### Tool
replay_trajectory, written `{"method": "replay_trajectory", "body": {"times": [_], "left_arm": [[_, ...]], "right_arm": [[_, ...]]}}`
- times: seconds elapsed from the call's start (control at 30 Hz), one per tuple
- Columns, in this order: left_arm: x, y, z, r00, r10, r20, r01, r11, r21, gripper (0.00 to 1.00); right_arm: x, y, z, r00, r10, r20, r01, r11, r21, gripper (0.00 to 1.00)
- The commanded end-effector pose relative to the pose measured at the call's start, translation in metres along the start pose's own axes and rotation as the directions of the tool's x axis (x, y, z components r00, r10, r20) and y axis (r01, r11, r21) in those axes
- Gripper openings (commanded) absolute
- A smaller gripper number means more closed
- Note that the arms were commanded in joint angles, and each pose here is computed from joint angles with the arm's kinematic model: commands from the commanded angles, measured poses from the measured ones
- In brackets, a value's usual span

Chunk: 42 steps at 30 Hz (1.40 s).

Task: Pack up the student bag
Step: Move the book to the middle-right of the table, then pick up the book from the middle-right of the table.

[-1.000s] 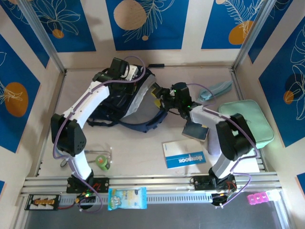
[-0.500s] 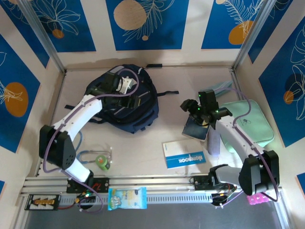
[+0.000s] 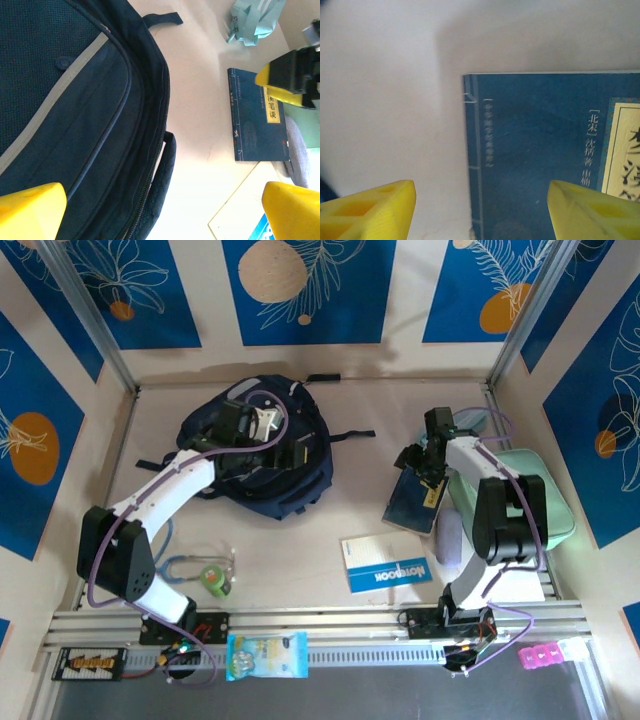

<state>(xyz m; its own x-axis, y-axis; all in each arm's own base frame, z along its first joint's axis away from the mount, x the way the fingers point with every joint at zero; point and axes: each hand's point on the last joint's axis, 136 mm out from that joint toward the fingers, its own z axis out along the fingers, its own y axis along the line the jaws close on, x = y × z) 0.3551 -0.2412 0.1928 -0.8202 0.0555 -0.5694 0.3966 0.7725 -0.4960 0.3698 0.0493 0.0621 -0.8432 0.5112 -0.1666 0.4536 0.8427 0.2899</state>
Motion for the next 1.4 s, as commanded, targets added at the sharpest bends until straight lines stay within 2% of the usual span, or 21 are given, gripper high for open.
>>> {"method": "replay_trajectory", "body": {"times": [0.0, 0.27, 0.53, 0.7, 0.83, 0.9, 1.03, 1.2, 1.27, 1.37], "left_arm": [[-0.005, -0.016, -0.009, 0.999, -0.001, 0.034, -0.001, 0.999, 0.048, 1.00], [-0.002, -0.022, 0.002, 1.000, -0.008, 0.013, 0.007, 0.998, 0.059, 1.00], [0.013, -0.036, 0.031, 0.997, -0.025, -0.074, 0.031, 0.996, 0.084, 1.00], [0.027, -0.064, 0.062, 0.986, 0.011, -0.165, 0.007, 0.994, 0.108, 1.00], [0.042, -0.086, 0.084, 0.980, 0.020, -0.199, 0.003, 0.993, 0.117, 1.00], [0.048, -0.094, 0.095, 0.978, 0.010, -0.206, 0.015, 0.993, 0.119, 1.00], [0.061, -0.108, 0.122, 0.973, -0.032, -0.228, 0.061, 0.991, 0.122, 0.99], [0.070, -0.123, 0.150, 0.969, -0.055, -0.241, 0.084, 0.990, 0.111, 0.95], [0.072, -0.123, 0.159, 0.967, -0.077, -0.244, 0.101, 0.991, 0.086, 0.92], [0.074, -0.118, 0.171, 0.960, -0.123, -0.254, 0.141, 0.989, 0.054, 0.80]], "right_arm": [[-0.002, 0.005, 0.008, 1.000, -0.007, -0.025, 0.007, 1.000, -0.014, 0.70], [0.026, 0.012, 0.035, 0.992, 0.001, -0.124, -0.003, 1.000, -0.021, 0.66], [0.063, 0.073, 0.044, 0.985, 0.029, -0.170, -0.056, 0.985, -0.161, 0.63], [0.055, 0.092, 0.024, 0.989, 0.044, -0.144, -0.073, 0.976, -0.207, 0.56], [0.039, 0.065, -0.014, 1.000, -0.017, -0.010, 0.016, 0.994, -0.106, 0.57], [0.037, 0.042, -0.023, 1.000, -0.023, 0.010, 0.023, 0.998, -0.054, 0.57], [0.034, -0.008, -0.020, 1.000, -0.015, 0.005, 0.014, 0.997, 0.072, 0.57], [0.031, -0.043, -0.010, 1.000, 0.006, -0.006, -0.005, 0.983, 0.183, 0.55], [0.032, -0.046, -0.006, 1.000, 0.011, -0.017, -0.007, 0.983, 0.184, 0.51], [0.034, -0.044, 0.002, 0.999, 0.003, -0.045, 0.004, 0.987, 0.163, 0.39]]}}
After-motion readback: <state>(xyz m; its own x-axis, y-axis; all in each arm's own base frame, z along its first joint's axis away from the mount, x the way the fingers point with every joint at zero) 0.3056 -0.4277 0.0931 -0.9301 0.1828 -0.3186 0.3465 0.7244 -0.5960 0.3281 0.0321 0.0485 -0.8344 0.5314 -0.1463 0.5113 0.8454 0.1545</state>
